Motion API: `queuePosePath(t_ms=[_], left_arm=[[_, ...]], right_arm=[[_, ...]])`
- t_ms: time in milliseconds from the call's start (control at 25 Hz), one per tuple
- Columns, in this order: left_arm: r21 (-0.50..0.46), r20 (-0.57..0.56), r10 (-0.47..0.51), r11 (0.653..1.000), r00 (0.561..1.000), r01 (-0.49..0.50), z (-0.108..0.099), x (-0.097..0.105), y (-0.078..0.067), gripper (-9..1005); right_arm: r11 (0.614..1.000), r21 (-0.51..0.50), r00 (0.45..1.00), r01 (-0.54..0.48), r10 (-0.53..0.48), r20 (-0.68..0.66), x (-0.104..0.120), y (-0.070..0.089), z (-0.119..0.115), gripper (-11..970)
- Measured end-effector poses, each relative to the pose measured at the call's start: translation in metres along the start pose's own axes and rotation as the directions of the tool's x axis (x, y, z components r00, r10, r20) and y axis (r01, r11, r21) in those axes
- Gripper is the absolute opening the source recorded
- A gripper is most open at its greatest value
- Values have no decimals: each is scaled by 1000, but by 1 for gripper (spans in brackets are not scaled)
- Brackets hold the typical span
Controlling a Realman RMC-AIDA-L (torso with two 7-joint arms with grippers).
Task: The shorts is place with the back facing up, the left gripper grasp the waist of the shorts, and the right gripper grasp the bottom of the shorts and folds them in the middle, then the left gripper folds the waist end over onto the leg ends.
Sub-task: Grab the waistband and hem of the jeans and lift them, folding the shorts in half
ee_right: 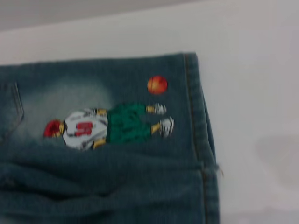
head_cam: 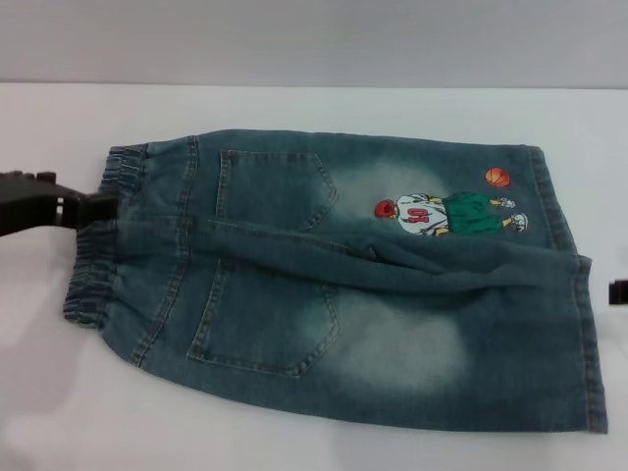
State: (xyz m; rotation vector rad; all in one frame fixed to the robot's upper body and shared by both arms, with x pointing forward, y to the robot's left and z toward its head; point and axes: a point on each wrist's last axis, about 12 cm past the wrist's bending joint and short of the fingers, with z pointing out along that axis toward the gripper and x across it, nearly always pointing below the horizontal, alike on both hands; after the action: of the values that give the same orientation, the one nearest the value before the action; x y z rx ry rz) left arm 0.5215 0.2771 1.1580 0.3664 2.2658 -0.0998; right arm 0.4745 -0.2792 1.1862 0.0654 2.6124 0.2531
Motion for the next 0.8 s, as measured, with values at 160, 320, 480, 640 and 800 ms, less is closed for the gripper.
queuePosePath(t_ms=[160,320,480,640,800], left_arm=[[-10,-75,14,1000,997,-14,-7,2,1,756],[-46,-179,14,999,984,-22,-9,4,2,756],[-66,-263,5,998,965,-23,-6,10,3,755],[-49,-310,-2,999,951,-14,4,13,1,754],[-19,-357,13,1000,934,-21,14,12,-6,753]], right_arm=[[999,27,999,-30,31,-29,11,-4,3,694],[996,79,998,-47,50,-37,18,-7,8,694],[995,90,998,-38,42,-44,21,-4,14,694],[996,78,998,-32,36,-47,20,0,23,694],[997,74,999,-24,27,-44,18,2,24,694]])
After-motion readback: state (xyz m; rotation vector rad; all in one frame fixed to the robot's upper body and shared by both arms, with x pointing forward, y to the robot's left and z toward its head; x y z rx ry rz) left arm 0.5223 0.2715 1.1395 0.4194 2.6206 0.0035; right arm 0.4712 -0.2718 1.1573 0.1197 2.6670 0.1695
